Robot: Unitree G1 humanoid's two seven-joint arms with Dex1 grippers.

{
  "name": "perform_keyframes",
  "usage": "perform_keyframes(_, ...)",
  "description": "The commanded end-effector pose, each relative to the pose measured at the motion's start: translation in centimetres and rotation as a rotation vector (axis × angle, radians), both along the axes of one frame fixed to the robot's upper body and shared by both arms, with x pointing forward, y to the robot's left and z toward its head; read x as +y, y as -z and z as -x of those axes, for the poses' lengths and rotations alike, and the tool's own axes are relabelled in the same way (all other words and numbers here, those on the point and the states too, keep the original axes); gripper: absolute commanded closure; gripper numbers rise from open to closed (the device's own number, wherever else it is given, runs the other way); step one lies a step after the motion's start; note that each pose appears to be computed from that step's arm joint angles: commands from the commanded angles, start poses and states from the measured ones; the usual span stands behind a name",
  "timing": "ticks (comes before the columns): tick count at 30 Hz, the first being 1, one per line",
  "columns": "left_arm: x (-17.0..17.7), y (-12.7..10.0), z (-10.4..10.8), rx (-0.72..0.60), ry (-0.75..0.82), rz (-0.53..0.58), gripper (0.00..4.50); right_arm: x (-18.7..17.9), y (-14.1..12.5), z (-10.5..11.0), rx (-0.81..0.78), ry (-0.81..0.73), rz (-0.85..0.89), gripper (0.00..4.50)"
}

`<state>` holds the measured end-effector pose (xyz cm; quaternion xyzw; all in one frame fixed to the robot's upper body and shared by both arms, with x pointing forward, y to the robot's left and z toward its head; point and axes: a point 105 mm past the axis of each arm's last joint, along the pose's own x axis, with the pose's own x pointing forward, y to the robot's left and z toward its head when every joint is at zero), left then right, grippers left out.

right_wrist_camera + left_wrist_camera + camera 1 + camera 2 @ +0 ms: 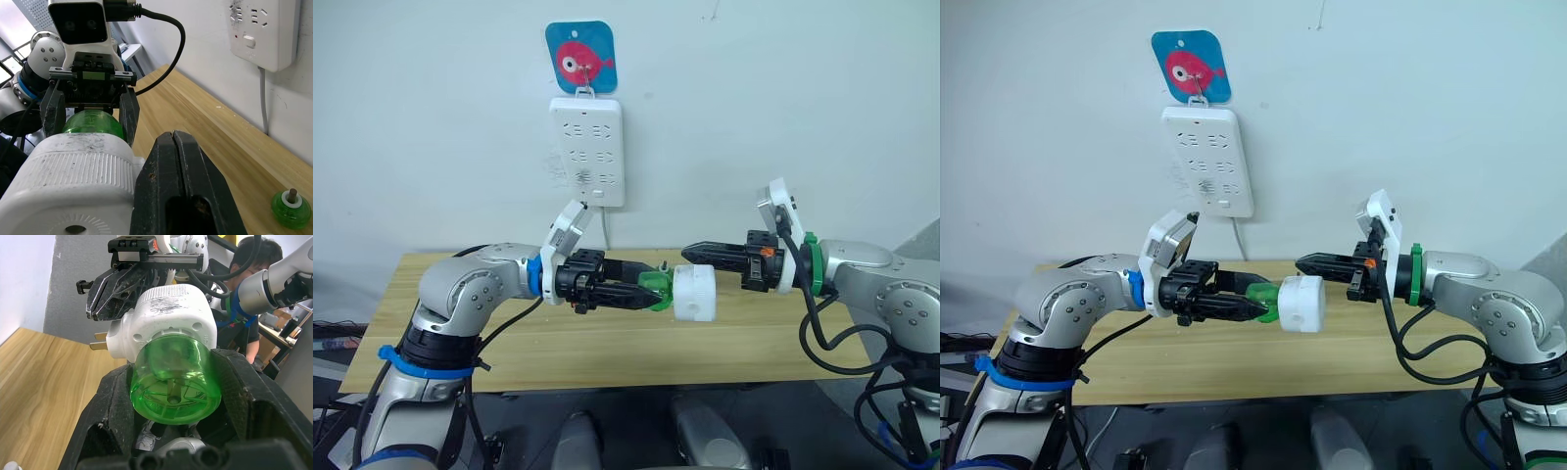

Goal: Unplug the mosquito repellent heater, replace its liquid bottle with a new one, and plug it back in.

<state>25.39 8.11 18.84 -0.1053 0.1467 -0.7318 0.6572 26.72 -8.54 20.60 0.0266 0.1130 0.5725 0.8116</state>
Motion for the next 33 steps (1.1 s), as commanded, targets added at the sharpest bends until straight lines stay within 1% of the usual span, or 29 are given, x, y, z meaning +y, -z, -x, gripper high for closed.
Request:
perform_keyframes(1,0.0,-1.2,0.2,-0.051,0.011,0.032,2.16,-0.1,-1.0,0.0,-0.045,-0.001,-0.015,4.50)
perform_keyframes(4,0.1,-1.0,0.1,-0.053,0.002,0.025,2.16,-0.5,-1.8,-0.6,-0.067,0.038,-0.056,4.50)
perform_keyframes(7,0.2,-0.6,-0.6,-0.094,-0.042,0.012,2.16,-1.8,-3.1,-1.4,-0.091,0.123,-0.102,4.50)
perform_keyframes(10,0.2,-0.4,-1.1,-0.127,-0.082,0.019,2.16,-3.3,-3.8,-1.5,-0.082,0.198,-0.154,4.50)
perform_keyframes(12,0.0,-0.3,-1.8,-0.158,-0.136,0.034,2.16,-4.4,-3.7,-1.2,-0.060,0.255,-0.183,4.50)
perform_keyframes(15,-0.5,-0.3,-3.5,-0.228,-0.267,0.077,2.16,-6.1,-2.9,-0.3,-0.016,0.385,-0.263,3.95)
perform_keyframes(17,-0.7,-0.3,-4.1,-0.262,-0.325,0.097,2.16,-6.4,-2.1,0.5,0.030,0.445,-0.319,3.24)
perform_keyframes(18,-0.7,-0.3,-4.4,-0.278,-0.351,0.103,2.16,-6.5,-1.7,0.9,0.058,0.474,-0.350,2.96)
perform_keyframes(21,-0.9,-0.1,-4.6,-0.306,-0.378,0.107,2.16,-6.6,-0.9,1.7,0.119,0.537,-0.408,1.89)
perform_keyframes(26,-1.0,-0.2,-5.4,-0.395,-0.431,0.109,2.16,-5.1,0.5,2.9,0.260,0.616,-0.532,0.10)
perform_keyframes(27,-1.0,-0.2,-5.5,-0.411,-0.435,0.108,2.16,-4.7,0.6,3.0,0.280,0.626,-0.558,0.00)
perform_keyframes(29,-1.2,-0.2,-5.7,-0.428,-0.448,0.114,2.16,-4.0,0.5,3.0,0.317,0.655,-0.612,0.00)
perform_keyframes(33,-1.7,-0.2,-5.6,-0.432,-0.448,0.125,2.16,-2.7,0.8,2.4,0.367,0.731,-0.664,0.00)
